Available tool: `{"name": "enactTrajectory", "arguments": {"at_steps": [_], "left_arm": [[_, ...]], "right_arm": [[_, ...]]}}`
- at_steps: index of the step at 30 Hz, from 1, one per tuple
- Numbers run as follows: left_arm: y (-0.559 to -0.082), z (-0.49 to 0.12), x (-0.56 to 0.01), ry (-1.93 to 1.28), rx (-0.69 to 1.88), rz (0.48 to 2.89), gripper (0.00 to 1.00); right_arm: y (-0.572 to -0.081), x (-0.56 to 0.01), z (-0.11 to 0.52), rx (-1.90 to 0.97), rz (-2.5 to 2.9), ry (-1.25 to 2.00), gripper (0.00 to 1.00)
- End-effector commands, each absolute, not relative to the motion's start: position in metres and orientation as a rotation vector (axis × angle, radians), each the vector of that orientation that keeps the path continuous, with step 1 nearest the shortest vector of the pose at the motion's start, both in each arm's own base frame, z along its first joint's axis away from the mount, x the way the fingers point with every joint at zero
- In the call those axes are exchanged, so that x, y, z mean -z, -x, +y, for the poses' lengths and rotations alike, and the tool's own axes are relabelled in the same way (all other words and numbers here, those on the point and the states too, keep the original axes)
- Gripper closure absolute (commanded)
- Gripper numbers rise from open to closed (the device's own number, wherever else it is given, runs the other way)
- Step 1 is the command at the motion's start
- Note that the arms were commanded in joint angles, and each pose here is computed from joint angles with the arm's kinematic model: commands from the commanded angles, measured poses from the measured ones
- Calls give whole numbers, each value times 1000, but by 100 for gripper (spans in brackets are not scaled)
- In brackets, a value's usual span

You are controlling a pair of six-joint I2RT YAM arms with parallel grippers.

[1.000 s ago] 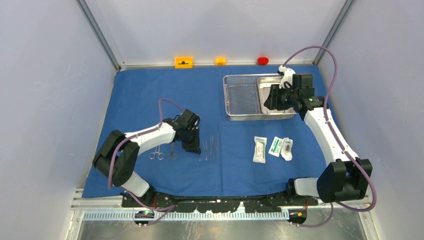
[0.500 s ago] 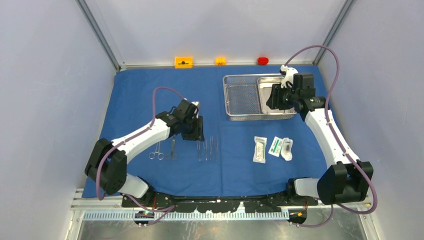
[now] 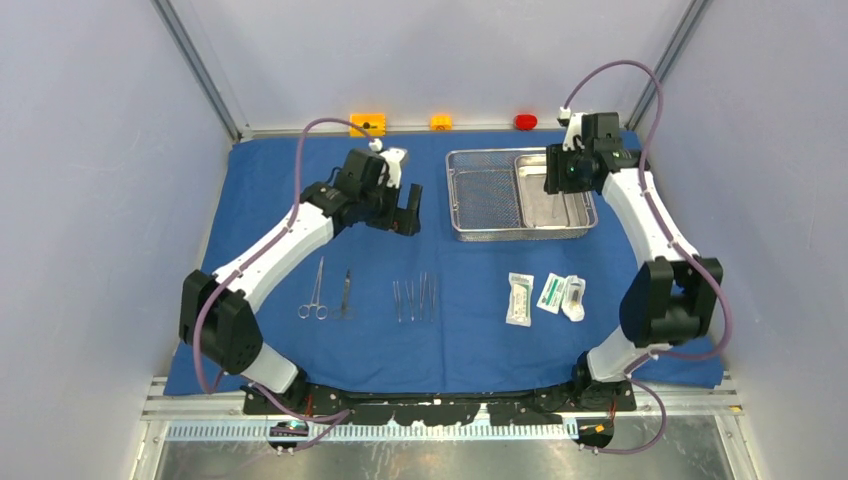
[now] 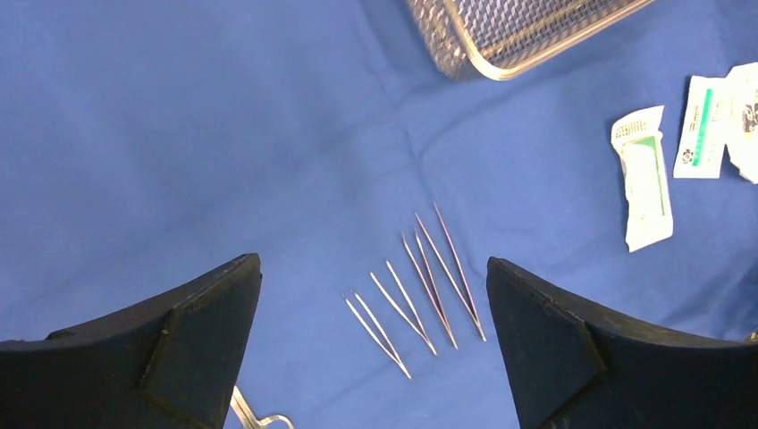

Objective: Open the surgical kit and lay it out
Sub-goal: Adjust the medical item in the container.

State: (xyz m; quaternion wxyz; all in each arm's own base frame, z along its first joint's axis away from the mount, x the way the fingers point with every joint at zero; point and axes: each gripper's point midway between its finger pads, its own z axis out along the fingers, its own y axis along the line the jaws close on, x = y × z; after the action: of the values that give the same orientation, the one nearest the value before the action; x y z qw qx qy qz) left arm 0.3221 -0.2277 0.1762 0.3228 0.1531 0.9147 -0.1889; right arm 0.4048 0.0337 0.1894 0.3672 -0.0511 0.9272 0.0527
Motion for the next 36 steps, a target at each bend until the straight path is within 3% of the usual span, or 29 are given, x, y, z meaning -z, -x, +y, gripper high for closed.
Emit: {"name": "enactTrajectory", "arguments": {"at_steps": [1, 16, 20, 28, 36], "left_arm": [[-341, -230, -186, -669, 501, 2337, 0], [-344, -232, -181, -977, 657, 2298, 4], [-348, -238, -177, -1016, 683, 2307, 5], [-378, -251, -187, -964, 704, 2304, 5], [-389, -256, -183, -918, 736, 2326, 6]], "right_arm": [[-419, -189, 21, -65, 2437, 288, 47], [-411, -133, 25, -215, 2686, 981, 58], [-410, -116, 24, -256, 2719, 1081, 67], [-423, -94, 38, -370, 2681, 1115, 95], [-430, -70, 49, -390, 2691, 1132, 99]]}}
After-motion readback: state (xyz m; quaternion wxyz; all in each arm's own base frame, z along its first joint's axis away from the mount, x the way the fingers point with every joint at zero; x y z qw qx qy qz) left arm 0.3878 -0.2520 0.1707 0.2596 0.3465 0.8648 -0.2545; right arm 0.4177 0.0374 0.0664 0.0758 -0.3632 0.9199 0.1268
